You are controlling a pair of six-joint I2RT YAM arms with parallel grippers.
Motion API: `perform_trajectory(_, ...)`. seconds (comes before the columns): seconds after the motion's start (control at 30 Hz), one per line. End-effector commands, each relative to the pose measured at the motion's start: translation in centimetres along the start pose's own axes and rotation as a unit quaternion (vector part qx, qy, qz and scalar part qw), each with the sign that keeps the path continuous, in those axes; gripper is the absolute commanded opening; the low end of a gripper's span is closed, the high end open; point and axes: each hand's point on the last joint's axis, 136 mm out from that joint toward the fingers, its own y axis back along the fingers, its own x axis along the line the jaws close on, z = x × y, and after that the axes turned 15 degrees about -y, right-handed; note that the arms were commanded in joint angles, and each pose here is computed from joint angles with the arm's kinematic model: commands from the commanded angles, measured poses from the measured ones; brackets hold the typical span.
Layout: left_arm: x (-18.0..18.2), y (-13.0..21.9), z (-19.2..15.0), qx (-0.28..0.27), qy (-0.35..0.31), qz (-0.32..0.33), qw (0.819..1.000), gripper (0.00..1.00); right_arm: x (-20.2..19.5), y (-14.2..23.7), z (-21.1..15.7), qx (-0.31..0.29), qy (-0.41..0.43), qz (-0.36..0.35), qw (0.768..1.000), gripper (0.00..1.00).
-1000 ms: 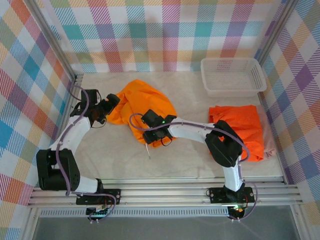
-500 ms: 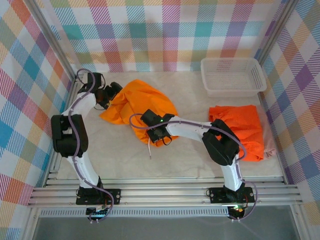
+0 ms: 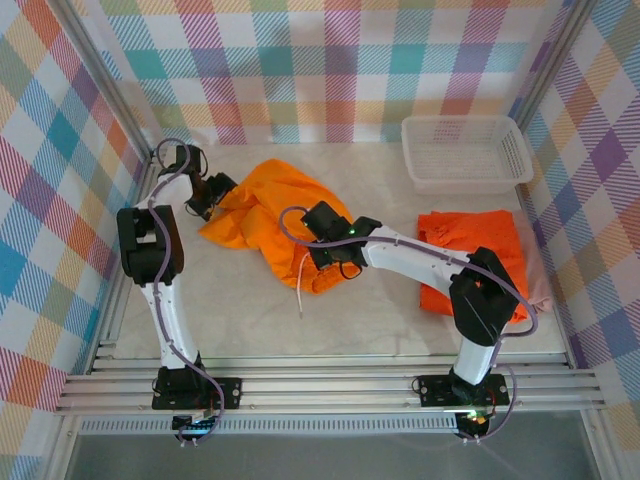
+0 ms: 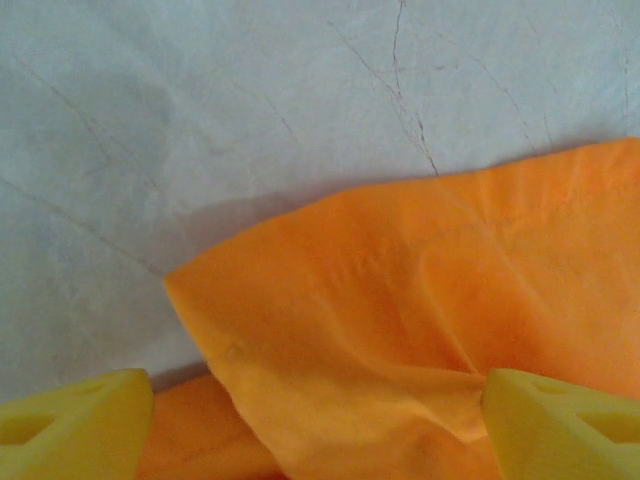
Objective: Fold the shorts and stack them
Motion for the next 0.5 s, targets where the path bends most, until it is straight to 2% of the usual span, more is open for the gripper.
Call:
perform_trajectory(0.0, 0.2, -0.5, 0.1, 0.010, 0.006, 0.000, 1.000, 0.83, 0.5, 0.3, 0.4, -0.009, 0.002, 0.014, 1.000, 0.00)
perform_trajectory(0.07, 0.3, -1.1, 0.3, 0.008, 0.007, 0.000, 1.000, 0.78, 0.5, 0.2, 0.3, -0.006, 0.002, 0.014, 1.000, 0.00)
perform_trajectory(0.17, 0.0, -1.8, 0.5, 0.013, 0.009, -0.011, 1.000, 0.64, 0.4, 0.3, 0.4, -0.007, 0.002, 0.012, 1.000, 0.00)
perform_trajectory(0.27, -0.2, -2.0, 0.9, 0.013, 0.010, -0.009, 1.000, 0.44, 0.2, 0.6, 0.6, -0.010, -0.004, 0.014, 1.000, 0.00)
perform_trajectory(0.4, -1.4, 0.3, 2.6, -0.011, -0.004, -0.015, 1.000, 0.21, -0.4, 1.5, 1.7, -0.021, -0.017, 0.018, 0.999, 0.00)
perform_trajectory(0.47, -2.2, 2.3, 3.5, -0.028, -0.018, -0.015, 0.999, 0.14, -0.7, 2.3, 2.4, -0.032, -0.022, 0.024, 0.999, 0.00)
